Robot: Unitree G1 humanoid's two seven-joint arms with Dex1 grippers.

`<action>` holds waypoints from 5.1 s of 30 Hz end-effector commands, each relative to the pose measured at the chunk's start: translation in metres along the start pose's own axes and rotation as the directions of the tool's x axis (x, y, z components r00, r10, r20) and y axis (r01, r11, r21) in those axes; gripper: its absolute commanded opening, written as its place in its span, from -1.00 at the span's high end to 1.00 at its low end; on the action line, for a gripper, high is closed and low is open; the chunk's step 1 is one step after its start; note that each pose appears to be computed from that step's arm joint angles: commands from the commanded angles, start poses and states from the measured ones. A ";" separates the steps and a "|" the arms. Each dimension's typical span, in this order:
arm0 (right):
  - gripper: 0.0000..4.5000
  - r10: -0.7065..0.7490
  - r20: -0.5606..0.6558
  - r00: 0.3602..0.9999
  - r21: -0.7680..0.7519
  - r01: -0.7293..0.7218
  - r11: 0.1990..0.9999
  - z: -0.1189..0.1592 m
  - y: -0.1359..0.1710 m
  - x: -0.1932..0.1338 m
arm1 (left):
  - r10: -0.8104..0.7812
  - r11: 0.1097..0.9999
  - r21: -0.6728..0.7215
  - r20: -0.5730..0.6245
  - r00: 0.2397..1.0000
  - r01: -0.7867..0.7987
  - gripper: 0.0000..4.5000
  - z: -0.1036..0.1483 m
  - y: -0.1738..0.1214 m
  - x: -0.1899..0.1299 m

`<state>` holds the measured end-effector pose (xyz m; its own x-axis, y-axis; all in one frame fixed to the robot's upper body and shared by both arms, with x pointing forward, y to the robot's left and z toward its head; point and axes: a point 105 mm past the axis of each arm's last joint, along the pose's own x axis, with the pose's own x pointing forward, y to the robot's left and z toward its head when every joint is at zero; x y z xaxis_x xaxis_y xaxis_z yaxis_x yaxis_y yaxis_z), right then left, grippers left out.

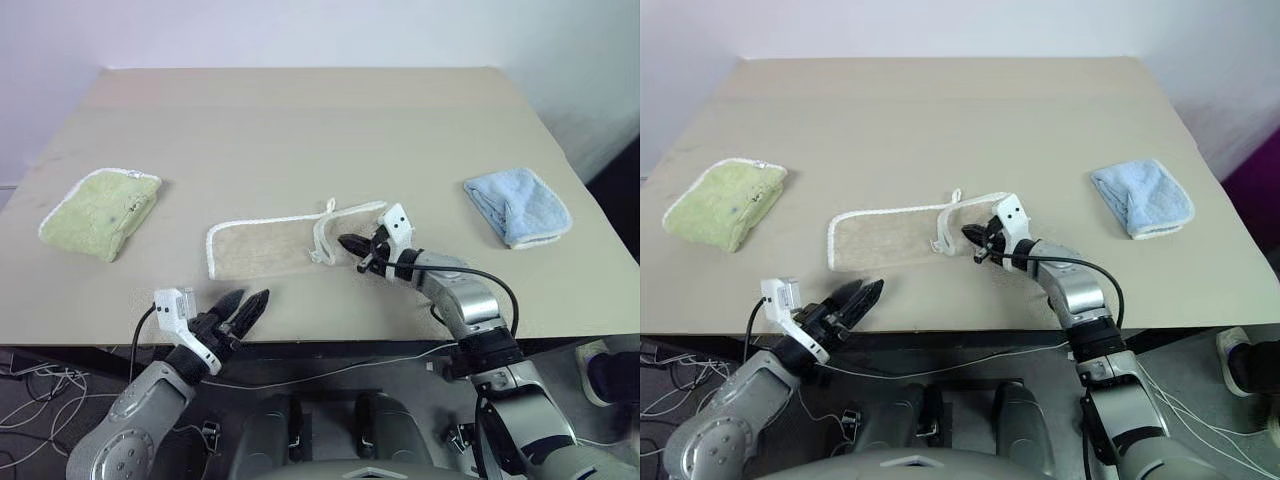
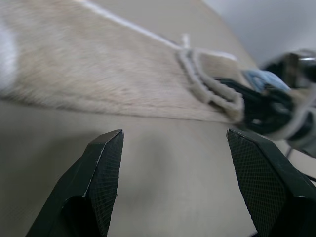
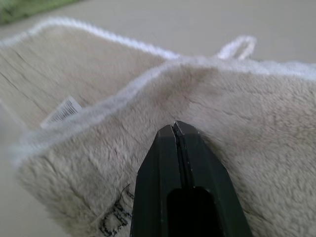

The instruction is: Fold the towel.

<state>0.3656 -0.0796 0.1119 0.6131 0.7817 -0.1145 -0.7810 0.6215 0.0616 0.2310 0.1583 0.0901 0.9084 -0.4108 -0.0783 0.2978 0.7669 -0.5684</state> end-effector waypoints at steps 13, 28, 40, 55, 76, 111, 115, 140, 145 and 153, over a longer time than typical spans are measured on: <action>1.00 0.080 0.192 0.978 -0.125 -0.056 0.991 0.077 0.003 -0.018 | 0.266 0.894 -0.398 0.109 0.958 -0.203 -0.99 0.024 0.035 0.023; 1.00 0.012 0.209 0.978 -0.114 0.012 0.993 0.074 0.000 -0.024 | 0.347 0.823 -0.517 0.129 0.929 -0.236 -0.26 0.042 0.057 0.043; 1.00 -0.001 0.212 0.977 -0.115 0.026 0.993 0.074 -0.001 -0.024 | 0.340 0.852 -0.489 0.243 0.908 -0.188 0.98 0.071 0.062 0.038; 1.00 -0.054 0.214 0.975 -0.105 0.078 0.991 0.071 -0.009 -0.027 | -0.086 0.996 0.042 0.357 0.930 0.076 0.98 0.161 0.012 0.035; 1.00 -0.134 0.227 0.964 -0.080 0.156 0.984 0.063 -0.013 -0.037 | -0.227 0.735 0.546 -0.361 0.904 0.403 0.98 0.024 -0.053 0.121; 1.00 0.051 0.150 0.987 -0.097 -0.036 0.995 0.066 0.035 0.025 | -0.250 0.838 0.495 -0.026 0.968 0.230 0.86 0.086 -0.022 0.122; 1.00 0.035 -0.023 0.999 -0.056 -0.036 0.998 0.016 0.034 0.042 | -0.199 0.755 0.600 -0.173 0.965 0.263 0.99 0.051 -0.011 0.132; -0.59 -0.001 0.037 0.999 0.467 -0.016 0.884 0.030 0.006 -0.020 | -0.047 0.621 0.782 -0.028 0.999 0.051 1.00 0.105 0.052 0.083; -0.99 0.056 -0.011 0.998 0.602 -0.038 0.798 0.019 0.017 -0.014 | -0.042 0.613 0.788 -0.037 0.998 0.055 1.00 0.104 0.058 0.073; -0.99 0.090 -0.102 0.991 0.661 0.000 0.751 0.000 0.029 -0.002 | -0.044 0.623 0.780 -0.037 0.998 0.056 1.00 0.099 0.058 0.066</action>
<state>0.3442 -0.0729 0.1134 0.5561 0.8044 -0.2092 -0.5013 0.5254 0.6875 0.3389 0.2257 0.1159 0.8801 -0.4528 -0.1430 0.4748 0.8436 0.2507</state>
